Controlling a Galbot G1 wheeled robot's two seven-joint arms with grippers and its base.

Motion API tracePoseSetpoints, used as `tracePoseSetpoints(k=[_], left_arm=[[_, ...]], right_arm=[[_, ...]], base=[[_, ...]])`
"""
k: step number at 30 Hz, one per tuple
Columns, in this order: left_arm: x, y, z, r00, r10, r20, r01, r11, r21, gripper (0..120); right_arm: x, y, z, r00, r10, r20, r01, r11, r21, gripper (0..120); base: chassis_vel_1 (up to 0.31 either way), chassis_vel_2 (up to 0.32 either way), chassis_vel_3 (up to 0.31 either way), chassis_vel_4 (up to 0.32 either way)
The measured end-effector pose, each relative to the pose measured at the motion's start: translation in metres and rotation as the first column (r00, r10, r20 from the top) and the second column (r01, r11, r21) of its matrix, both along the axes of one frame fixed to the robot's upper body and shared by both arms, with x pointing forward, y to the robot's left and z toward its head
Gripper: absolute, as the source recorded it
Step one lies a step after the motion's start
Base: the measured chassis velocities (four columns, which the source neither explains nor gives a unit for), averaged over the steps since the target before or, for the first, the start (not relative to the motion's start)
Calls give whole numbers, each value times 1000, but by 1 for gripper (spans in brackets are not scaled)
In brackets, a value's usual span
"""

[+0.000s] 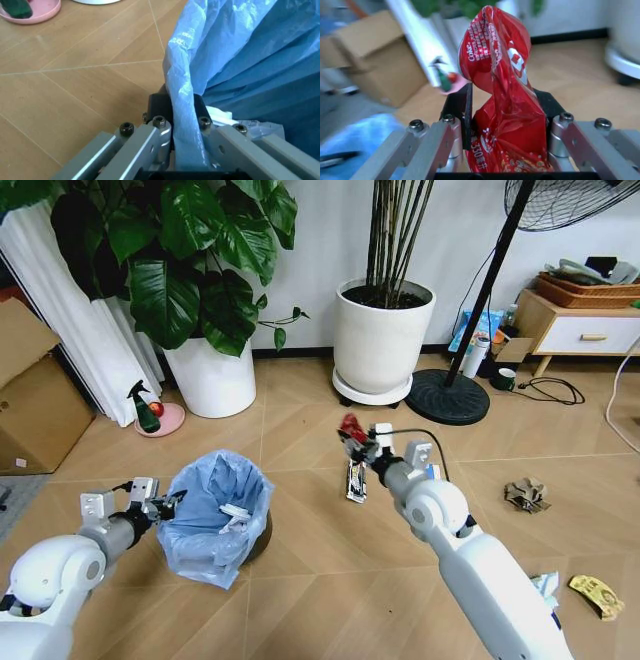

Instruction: Pick up the trash bin and place the garbage on the floor into it.

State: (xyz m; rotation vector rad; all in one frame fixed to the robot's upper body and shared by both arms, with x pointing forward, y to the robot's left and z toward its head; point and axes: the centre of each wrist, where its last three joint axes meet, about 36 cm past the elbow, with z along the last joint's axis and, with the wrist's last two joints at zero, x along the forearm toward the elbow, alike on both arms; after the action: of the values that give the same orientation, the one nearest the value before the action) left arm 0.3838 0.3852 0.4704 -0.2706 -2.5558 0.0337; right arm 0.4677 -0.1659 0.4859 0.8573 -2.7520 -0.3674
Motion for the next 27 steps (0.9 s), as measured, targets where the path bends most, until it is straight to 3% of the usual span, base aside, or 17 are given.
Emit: tracePoseSetpoints(k=[5, 8, 14, 27], left_arm=[[2, -3, -2, 1000, -5, -3, 5, 1000, 0, 0], [4, -7, -3, 1000, -11, -4, 11, 1000, 0, 0], [5, -7, -2, 1000, -10, 0, 10, 1000, 1, 0], [8, -6, -1, 1000, -5, 9, 5, 1000, -5, 0]], right_arm=[[3, 36, 15, 991, 113, 66, -116, 993, 38, 30], [6, 77, 22, 972, 212, 98, -218, 975, 51, 30], [-2, 122, 8, 938, 336, 81, -337, 942, -5, 30], [-14, 150, -25, 920, 389, 36, -384, 917, -111, 33]], base=[[0, 0, 0, 0], [0, 0, 0, 0], [0, 0, 0, 0], [0, 0, 0, 0]])
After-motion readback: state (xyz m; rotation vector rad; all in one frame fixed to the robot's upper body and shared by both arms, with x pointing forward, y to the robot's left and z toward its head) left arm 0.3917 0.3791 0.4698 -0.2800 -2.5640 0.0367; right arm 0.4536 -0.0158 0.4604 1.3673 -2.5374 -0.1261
